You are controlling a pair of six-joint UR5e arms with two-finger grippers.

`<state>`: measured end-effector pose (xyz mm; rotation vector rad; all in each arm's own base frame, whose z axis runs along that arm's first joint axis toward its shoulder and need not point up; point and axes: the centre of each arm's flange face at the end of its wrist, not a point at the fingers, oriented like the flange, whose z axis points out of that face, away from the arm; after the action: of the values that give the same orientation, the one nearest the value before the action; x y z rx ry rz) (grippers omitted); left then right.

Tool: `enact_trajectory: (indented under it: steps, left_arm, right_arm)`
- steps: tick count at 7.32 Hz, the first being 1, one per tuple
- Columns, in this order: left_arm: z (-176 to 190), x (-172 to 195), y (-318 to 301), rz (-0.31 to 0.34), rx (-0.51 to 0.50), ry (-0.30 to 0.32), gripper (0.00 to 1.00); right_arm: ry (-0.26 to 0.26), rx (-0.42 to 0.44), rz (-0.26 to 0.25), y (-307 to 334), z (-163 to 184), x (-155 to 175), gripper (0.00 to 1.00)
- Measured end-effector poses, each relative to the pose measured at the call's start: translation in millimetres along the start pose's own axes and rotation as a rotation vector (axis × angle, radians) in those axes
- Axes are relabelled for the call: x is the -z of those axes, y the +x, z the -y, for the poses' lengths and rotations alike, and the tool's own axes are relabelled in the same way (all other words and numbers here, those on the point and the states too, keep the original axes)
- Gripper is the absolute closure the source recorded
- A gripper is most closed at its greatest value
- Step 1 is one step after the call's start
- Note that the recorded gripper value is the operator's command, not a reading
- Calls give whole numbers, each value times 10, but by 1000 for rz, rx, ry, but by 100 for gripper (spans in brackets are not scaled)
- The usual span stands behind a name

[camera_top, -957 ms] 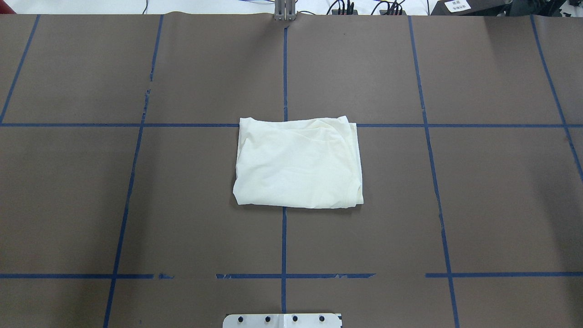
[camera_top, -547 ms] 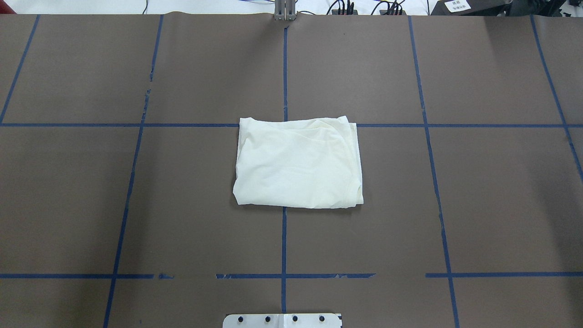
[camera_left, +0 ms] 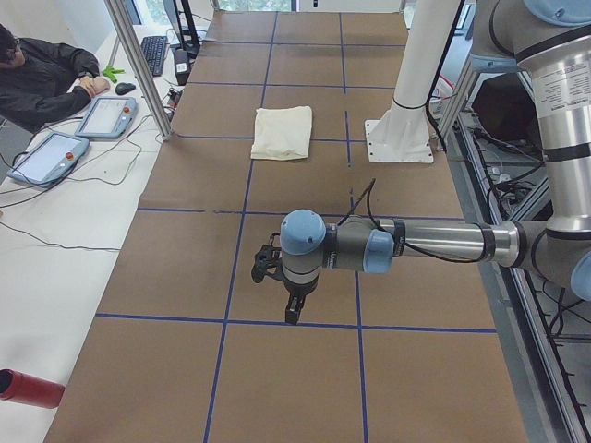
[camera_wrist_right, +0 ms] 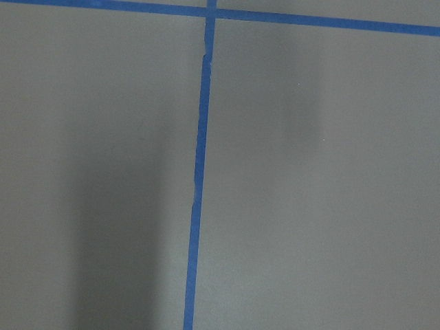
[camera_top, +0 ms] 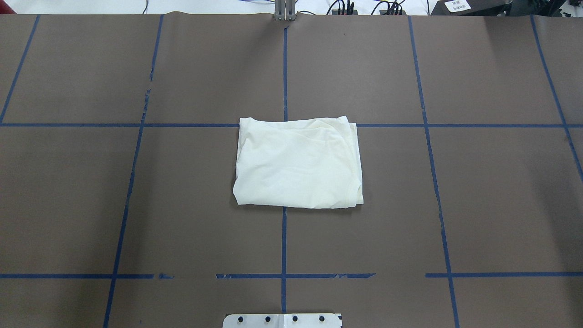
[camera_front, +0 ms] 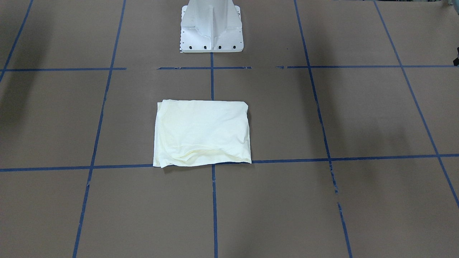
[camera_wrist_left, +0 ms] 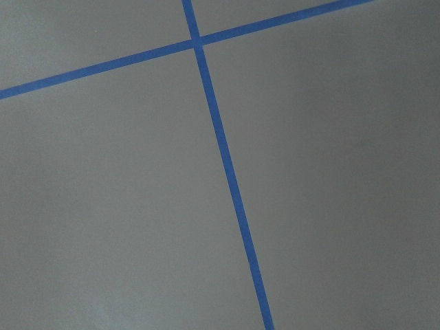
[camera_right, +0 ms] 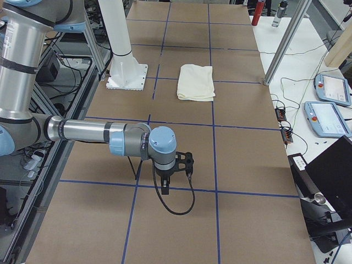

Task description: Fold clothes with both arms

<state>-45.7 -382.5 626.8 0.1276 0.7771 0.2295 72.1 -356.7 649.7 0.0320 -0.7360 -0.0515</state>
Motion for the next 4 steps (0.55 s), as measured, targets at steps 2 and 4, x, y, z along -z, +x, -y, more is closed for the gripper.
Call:
enact_trajectory:
  steps: [2,4]
  left_arm:
    - [-4,-8,-9,-1,3,-2,1]
    - [-12,-22,-25,0,6,-5,1]
  right_arm:
    - [1,1,0,1,-3,-1,0]
    - [2,2,1,-2,-3,1,0]
